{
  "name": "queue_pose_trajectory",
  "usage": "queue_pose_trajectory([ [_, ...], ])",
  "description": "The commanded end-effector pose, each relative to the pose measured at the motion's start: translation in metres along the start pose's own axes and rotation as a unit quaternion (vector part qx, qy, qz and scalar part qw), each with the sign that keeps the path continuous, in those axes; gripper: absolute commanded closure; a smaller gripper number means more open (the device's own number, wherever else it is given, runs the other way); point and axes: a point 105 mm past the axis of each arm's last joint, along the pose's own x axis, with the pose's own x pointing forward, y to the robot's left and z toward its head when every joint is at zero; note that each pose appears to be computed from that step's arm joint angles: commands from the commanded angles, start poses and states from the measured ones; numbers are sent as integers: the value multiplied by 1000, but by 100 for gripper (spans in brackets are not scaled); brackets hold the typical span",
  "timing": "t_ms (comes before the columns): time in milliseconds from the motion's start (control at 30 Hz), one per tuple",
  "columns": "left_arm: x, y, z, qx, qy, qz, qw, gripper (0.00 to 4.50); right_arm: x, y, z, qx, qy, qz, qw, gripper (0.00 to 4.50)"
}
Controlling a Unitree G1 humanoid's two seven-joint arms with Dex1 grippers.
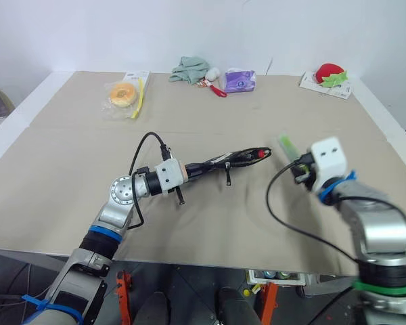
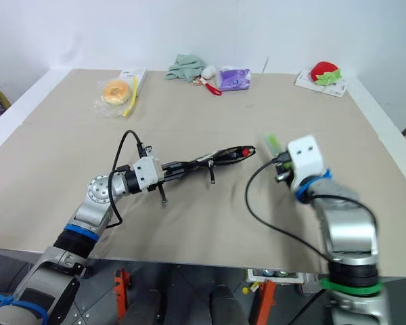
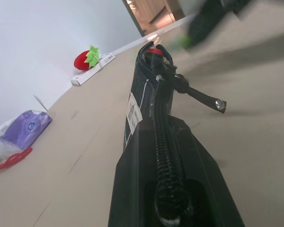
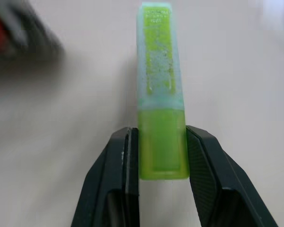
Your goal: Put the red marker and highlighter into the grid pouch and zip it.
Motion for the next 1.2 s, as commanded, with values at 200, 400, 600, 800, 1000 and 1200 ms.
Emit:
queue_pose_trajectory([
  [200, 1, 10, 8, 17, -17, 14, 1000, 450, -33, 24, 41, -195, -64, 259, 944, 346],
  [400, 1, 11, 9, 19, -18, 18, 999, 450, -21, 24, 29, -259, -29, 272, 926, 346],
  [600, 1, 7, 10, 19, -21, 14, 999, 450, -1, 25, 26, -301, -27, 263, 916, 346],
  [800, 3, 6, 12, 20, -23, 11, 999, 450, 13, 44, 36, -356, -52, 283, 889, 346],
  [1000, 5, 5, 14, 19, -26, 9, 999, 450, 20, 72, 49, -398, -95, 308, 859, 346],
  [1200, 6, 4, 16, 16, -27, 8, 999, 450, 27, 87, 63, -412, -132, 305, 848, 346],
])
